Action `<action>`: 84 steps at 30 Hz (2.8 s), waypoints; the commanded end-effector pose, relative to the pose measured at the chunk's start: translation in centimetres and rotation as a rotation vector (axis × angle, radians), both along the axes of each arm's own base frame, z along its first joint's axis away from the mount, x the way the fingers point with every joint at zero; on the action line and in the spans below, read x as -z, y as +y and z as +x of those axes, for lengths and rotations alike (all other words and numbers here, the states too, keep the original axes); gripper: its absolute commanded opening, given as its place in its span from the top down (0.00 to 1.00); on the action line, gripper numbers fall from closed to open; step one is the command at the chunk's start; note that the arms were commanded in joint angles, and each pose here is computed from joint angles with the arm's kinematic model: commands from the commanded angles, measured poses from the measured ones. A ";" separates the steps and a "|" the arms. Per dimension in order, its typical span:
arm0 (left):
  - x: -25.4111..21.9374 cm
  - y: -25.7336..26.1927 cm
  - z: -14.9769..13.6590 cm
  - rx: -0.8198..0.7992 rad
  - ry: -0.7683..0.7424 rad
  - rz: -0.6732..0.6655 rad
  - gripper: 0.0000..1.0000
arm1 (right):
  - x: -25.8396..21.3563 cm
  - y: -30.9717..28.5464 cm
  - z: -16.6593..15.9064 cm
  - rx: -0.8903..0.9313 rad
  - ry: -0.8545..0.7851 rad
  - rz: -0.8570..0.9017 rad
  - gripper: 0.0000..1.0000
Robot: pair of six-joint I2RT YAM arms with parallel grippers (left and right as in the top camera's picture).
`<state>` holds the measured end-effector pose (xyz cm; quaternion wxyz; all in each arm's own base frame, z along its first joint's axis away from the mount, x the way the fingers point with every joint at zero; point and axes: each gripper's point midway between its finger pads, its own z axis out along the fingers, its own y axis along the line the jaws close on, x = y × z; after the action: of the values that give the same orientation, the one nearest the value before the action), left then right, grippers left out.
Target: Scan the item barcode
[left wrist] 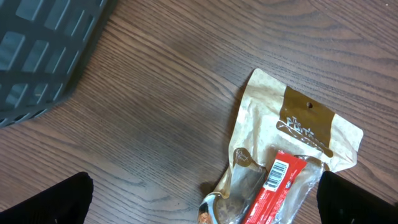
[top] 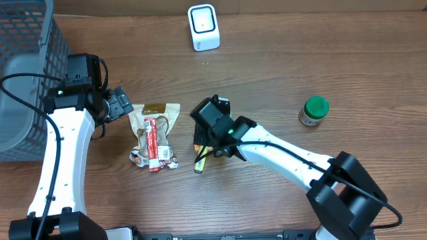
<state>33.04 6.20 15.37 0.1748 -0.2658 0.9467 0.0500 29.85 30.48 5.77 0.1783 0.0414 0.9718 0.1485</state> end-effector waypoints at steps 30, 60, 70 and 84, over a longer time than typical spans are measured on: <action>0.3 0.2 -0.1 -0.001 0.012 0.009 0.00 | 2.2 0.7 -0.6 -0.008 -0.013 -0.067 0.62; 0.3 0.2 -0.1 -0.001 0.012 0.009 0.00 | -7.8 -0.1 1.2 -0.143 0.061 0.244 0.80; 0.3 0.2 -0.1 -0.001 0.012 0.009 0.00 | -6.9 -5.2 4.3 -0.050 0.054 0.190 0.79; 0.3 0.2 -0.1 -0.001 0.012 0.009 0.00 | -4.8 -15.7 6.1 0.004 -0.099 -0.419 0.79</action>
<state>33.05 6.20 15.37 0.1750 -0.2658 0.9467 0.0499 34.63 17.94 9.05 0.1785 0.0033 0.9835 0.0283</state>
